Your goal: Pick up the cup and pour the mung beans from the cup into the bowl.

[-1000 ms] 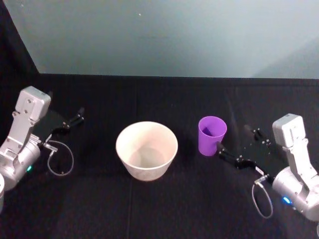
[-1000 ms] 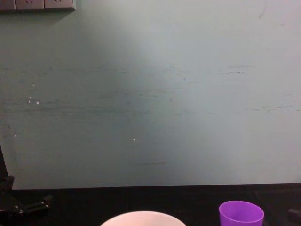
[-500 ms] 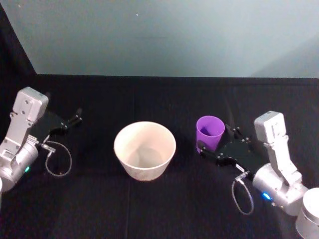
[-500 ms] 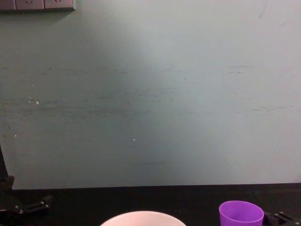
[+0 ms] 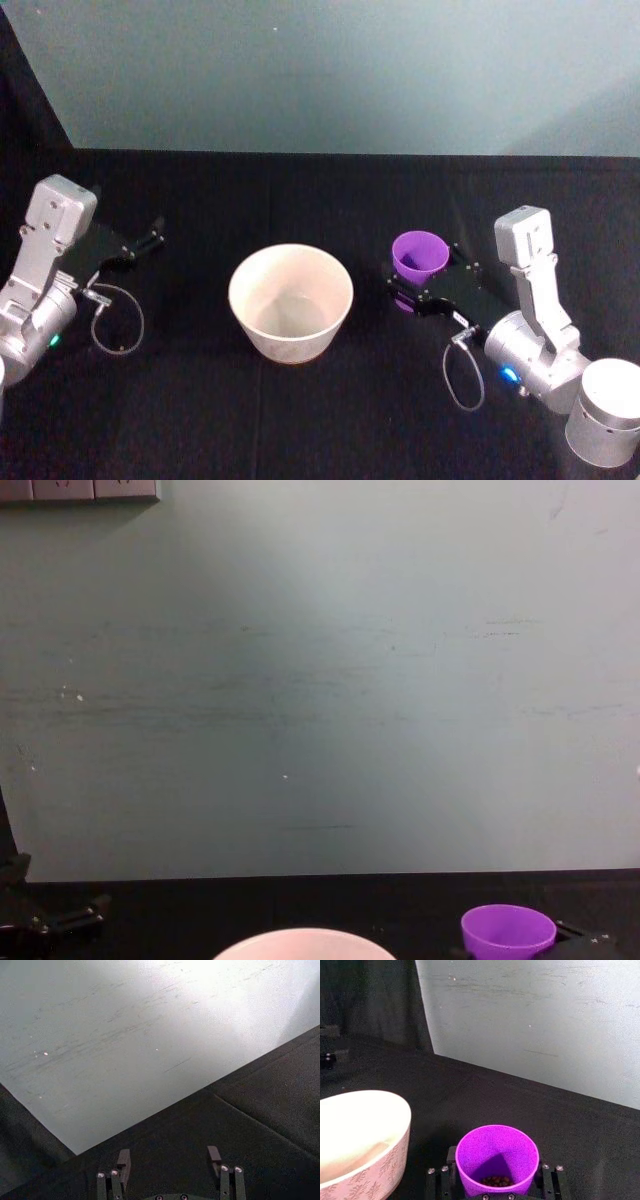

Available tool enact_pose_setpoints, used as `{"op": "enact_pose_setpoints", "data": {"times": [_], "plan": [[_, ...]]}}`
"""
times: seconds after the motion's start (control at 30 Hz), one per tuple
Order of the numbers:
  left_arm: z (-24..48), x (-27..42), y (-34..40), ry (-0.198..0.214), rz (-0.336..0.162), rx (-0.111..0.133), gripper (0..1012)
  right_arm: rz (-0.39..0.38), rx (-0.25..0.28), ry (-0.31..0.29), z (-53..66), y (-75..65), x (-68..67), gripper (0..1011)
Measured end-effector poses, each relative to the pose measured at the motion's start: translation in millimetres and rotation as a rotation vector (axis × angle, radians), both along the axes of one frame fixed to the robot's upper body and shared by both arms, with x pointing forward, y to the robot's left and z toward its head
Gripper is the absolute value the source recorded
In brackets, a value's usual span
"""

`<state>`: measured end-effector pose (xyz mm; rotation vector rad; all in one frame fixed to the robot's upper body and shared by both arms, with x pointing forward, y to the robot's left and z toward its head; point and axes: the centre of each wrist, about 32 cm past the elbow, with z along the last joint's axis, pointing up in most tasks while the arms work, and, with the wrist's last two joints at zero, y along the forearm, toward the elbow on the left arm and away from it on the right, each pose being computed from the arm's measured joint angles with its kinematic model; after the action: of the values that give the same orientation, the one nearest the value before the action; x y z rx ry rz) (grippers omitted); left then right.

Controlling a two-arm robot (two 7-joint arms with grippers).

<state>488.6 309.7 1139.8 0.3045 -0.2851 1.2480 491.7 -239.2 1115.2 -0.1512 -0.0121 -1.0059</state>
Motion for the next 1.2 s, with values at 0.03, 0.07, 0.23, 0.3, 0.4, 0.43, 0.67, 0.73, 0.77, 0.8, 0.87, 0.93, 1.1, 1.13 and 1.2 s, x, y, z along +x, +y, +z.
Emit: {"op": "enact_pose_setpoints", "data": {"times": [0.03,0.07,0.23,0.3,0.4,0.43,0.67,0.73,0.77,0.8,0.87,0.93,1.1,1.13,1.2], "plan": [[0.0,0.0,0.0,0.000,0.000,0.000,1000,-0.002,0.002,0.001,-0.2,0.2,0.1,863],[0.0,0.0,0.0,0.000,0.000,0.000,1000,-0.003,0.004,0.002,-0.4,0.3,0.1,840],[0.0,0.0,0.0,0.000,0.000,0.000,1000,-0.006,0.011,0.000,3.2,0.2,-1.1,760],[0.0,0.0,0.0,0.000,0.000,0.000,1000,-0.004,0.014,-0.016,9.7,0.4,-2.2,751],[0.0,0.0,0.0,0.000,0.000,0.000,1000,-0.003,0.019,-0.036,17.2,0.0,-3.9,736],[0.0,0.0,0.0,0.000,0.000,0.000,1000,-0.003,0.026,-0.051,23.6,-0.2,-5.6,735],[0.0,0.0,0.0,0.000,0.000,0.000,1000,-0.018,0.058,-0.096,48.1,0.7,-12.8,730],[0.0,0.0,0.0,0.000,0.000,0.000,1000,-0.020,0.069,-0.102,51.5,1.7,-14.8,730],[0.0,0.0,0.0,0.000,0.000,0.000,1000,-0.021,0.073,-0.103,51.8,2.0,-15.4,730],[0.0,0.0,0.0,0.000,0.000,0.000,1000,-0.023,0.076,-0.103,51.6,2.2,-16.0,730],[0.0,0.0,0.0,0.000,0.000,0.000,1000,-0.024,0.082,-0.103,51.3,2.7,-16.9,730],[0.0,0.0,0.0,0.000,0.000,0.000,1000,-0.024,0.082,-0.103,51.5,2.6,-16.8,730],[0.0,0.0,0.0,0.000,0.000,0.000,1000,-0.023,0.080,-0.103,51.6,2.6,-16.5,730],[0.0,0.0,0.0,0.000,0.000,0.000,1000,-0.023,0.079,-0.103,51.5,2.6,-16.4,730],[0.0,0.0,0.0,0.000,0.000,0.000,1000,-0.022,0.079,-0.103,51.5,2.6,-16.4,730]]}}
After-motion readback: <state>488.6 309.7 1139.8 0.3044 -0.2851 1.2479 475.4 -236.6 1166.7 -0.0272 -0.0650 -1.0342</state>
